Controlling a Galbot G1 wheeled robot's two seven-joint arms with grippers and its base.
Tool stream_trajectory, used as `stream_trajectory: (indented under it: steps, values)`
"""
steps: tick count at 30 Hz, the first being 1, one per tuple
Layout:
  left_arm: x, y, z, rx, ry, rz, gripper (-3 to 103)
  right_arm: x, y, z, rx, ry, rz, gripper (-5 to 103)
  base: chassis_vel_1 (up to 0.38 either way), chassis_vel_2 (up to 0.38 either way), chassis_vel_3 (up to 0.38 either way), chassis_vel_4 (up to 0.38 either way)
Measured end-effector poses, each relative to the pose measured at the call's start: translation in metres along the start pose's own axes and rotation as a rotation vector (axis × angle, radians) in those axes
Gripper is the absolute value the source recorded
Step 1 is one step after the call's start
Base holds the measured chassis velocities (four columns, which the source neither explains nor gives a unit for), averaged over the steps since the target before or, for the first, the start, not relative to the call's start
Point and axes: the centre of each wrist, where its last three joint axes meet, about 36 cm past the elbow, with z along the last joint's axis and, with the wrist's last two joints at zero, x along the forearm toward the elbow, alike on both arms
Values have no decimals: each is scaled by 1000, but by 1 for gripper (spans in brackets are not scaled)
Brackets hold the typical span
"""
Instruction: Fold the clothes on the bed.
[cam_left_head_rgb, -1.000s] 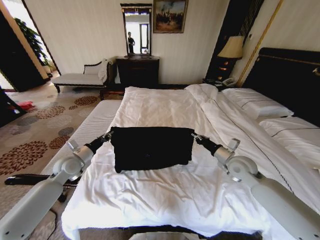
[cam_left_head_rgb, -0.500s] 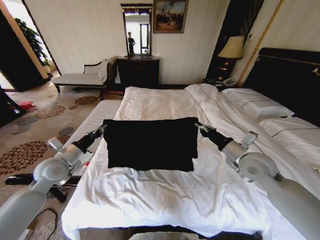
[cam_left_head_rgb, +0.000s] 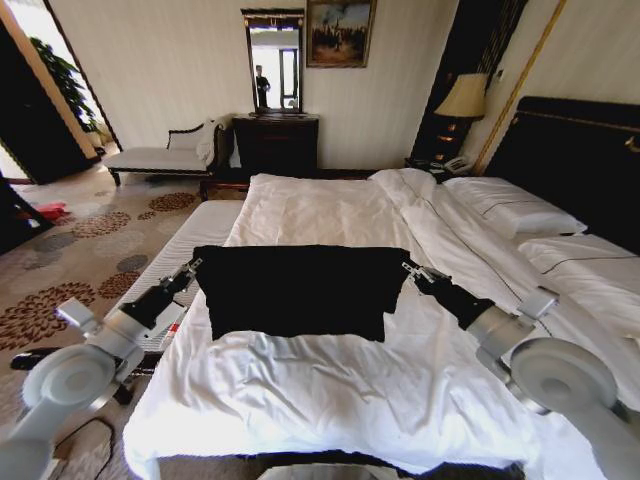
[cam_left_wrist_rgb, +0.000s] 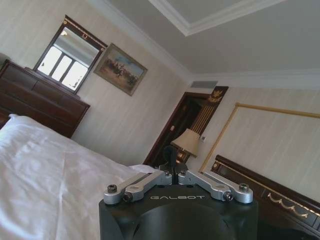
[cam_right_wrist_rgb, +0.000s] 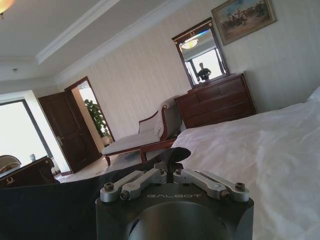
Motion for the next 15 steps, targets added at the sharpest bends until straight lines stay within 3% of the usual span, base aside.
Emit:
stream_trajectory:
  steps: [3,6,9,13,15]
  values:
    - [7,-7,9,10,7,-5,0,4,8,-1,-18,21,12,1,0,0,0,0]
    - [1,10,23,22,35,-40,0,-9,-3,5,-40,43,36,1,0,0,0,0]
    - [-24,49,48,35,75,-101,0,-42,-30,22,-87,93,68,1,0,0,0,0]
    - [-41,69,66,48,103,-125,0,-65,-55,31,-99,115,98,1,0,0,0,0]
    - [-68,92,80,54,132,-133,0,-78,-87,36,-104,130,141,1,0,0,0,0]
